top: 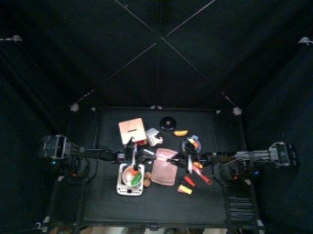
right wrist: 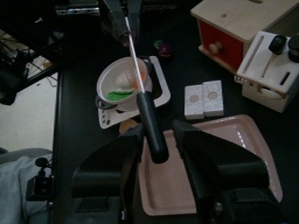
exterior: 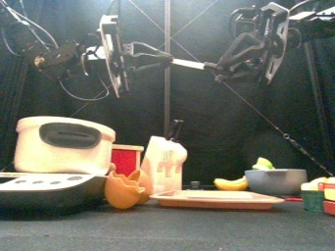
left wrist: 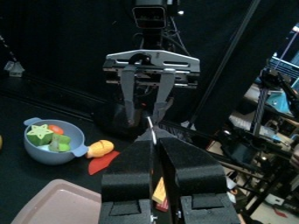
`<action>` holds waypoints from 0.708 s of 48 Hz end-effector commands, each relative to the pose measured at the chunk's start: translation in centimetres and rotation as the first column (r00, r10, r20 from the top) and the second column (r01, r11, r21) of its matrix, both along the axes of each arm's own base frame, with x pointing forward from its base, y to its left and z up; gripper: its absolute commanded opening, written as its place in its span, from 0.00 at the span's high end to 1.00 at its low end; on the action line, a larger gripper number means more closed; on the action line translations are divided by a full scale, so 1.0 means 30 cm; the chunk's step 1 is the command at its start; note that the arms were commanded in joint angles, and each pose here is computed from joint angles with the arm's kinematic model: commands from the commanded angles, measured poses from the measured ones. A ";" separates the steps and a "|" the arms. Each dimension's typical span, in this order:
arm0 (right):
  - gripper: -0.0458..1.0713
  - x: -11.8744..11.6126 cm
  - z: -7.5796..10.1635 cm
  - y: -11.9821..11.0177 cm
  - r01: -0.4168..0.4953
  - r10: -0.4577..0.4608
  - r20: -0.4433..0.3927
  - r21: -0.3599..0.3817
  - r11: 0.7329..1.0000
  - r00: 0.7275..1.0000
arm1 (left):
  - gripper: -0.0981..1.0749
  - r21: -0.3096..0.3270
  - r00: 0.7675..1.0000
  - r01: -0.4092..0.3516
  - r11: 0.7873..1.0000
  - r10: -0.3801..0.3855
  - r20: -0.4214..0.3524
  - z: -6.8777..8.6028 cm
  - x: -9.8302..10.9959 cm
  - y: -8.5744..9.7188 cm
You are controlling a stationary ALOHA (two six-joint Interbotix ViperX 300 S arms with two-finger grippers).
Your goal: Regrasp pairing knife handle
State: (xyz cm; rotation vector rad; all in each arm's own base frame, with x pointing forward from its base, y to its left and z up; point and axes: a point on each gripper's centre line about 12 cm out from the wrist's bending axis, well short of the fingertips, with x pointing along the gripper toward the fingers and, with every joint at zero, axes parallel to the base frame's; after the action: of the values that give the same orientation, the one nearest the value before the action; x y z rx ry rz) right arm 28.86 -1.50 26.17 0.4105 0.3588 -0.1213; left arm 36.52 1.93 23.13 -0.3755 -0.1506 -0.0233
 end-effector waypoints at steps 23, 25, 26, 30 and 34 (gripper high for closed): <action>0.50 0.002 0.034 0.004 -0.005 0.005 0.032 0.002 1.000 0.999 | 0.50 -0.001 1.000 -0.015 1.000 0.015 0.022 0.011 0.013 0.016; 0.50 0.000 0.034 0.005 -0.006 0.006 0.033 0.003 1.000 0.999 | 0.47 -0.002 1.000 -0.019 1.000 0.019 0.025 0.012 0.013 0.020; 0.50 0.001 0.033 0.005 -0.006 0.006 0.032 0.003 1.000 0.999 | 0.45 -0.002 1.000 -0.019 1.000 0.019 0.025 0.012 0.013 0.020; 0.50 0.000 0.034 0.004 -0.005 0.005 0.032 0.002 1.000 0.999 | 0.36 -0.006 0.999 -0.027 1.000 0.028 0.033 0.017 0.011 0.028; 0.50 0.000 0.032 0.004 -0.004 0.004 0.031 0.005 1.000 1.000 | 0.27 -0.014 0.999 -0.039 0.999 0.040 0.035 0.016 0.009 0.035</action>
State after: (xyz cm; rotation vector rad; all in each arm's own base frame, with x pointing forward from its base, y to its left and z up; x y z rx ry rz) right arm 28.85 -1.41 26.22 0.4129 0.3577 -0.1186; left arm 36.61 2.66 22.73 -0.3843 -0.1552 0.0044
